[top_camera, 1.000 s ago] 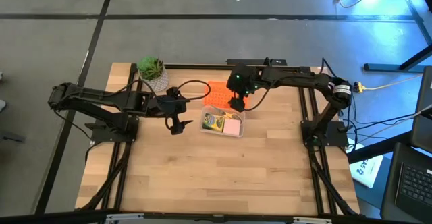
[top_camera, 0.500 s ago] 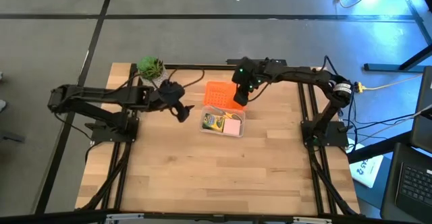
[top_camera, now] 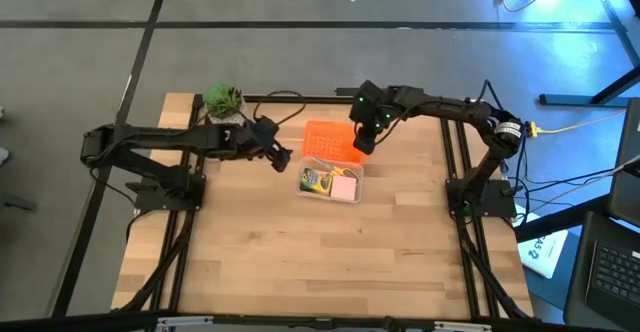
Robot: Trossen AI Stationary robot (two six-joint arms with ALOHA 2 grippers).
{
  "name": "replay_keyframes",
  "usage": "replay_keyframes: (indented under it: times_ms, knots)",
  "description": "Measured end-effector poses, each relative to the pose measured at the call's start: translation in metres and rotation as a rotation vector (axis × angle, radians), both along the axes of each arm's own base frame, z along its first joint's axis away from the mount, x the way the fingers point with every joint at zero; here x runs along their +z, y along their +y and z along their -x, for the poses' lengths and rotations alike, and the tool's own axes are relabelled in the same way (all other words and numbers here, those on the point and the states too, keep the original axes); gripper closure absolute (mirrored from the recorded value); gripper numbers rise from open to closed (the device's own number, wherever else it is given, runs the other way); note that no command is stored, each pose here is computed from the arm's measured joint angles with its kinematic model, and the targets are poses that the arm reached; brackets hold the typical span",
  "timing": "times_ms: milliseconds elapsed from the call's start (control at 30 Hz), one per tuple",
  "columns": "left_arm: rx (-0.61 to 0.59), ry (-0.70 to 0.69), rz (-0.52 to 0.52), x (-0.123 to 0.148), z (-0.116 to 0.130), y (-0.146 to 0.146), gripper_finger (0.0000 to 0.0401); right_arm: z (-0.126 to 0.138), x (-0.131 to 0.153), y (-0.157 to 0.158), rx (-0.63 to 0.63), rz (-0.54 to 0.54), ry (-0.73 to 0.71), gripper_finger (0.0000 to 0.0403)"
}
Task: Pack school essentials
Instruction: Close the orange supply box
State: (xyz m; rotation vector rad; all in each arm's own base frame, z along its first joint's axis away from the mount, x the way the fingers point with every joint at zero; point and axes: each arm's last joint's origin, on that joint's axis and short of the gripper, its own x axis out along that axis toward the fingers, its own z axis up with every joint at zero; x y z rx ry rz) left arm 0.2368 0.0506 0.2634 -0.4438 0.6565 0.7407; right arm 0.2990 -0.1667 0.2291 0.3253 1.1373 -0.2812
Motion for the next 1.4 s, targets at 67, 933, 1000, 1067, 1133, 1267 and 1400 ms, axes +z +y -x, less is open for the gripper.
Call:
replay_keyframes:
  times_ms: [67,933,1000,1067,1133,1267,1400]
  knots:
    - [0.000,0.011,0.002,-0.006,-0.007,0.001,0.0001,0.002,0.000,-0.003,-0.003,0.017,0.010,0.0338]
    - [0.231,0.258,0.260,-0.104,-0.033,0.069,0.0001,0.042,-0.055,-0.027,-0.317,-0.053,0.039,0.0394]
    - [0.210,0.270,0.271,-0.109,-0.034,0.072,0.0001,0.041,-0.056,-0.028,-0.325,-0.045,0.018,0.0398]
    - [0.182,0.285,0.275,-0.112,-0.034,0.072,0.0001,0.039,-0.056,-0.029,-0.324,-0.038,0.006,0.0399]
    - [0.147,0.296,0.257,-0.111,-0.035,0.072,0.0001,0.039,-0.053,-0.030,-0.318,-0.038,0.009,0.0398]
    - [0.102,0.286,0.251,-0.100,-0.030,0.074,0.0001,0.034,-0.038,-0.033,-0.318,-0.041,0.015,0.0397]
    - [0.037,0.260,0.289,-0.085,-0.022,0.071,0.0001,0.030,-0.024,-0.036,-0.314,-0.034,0.005,0.0400]
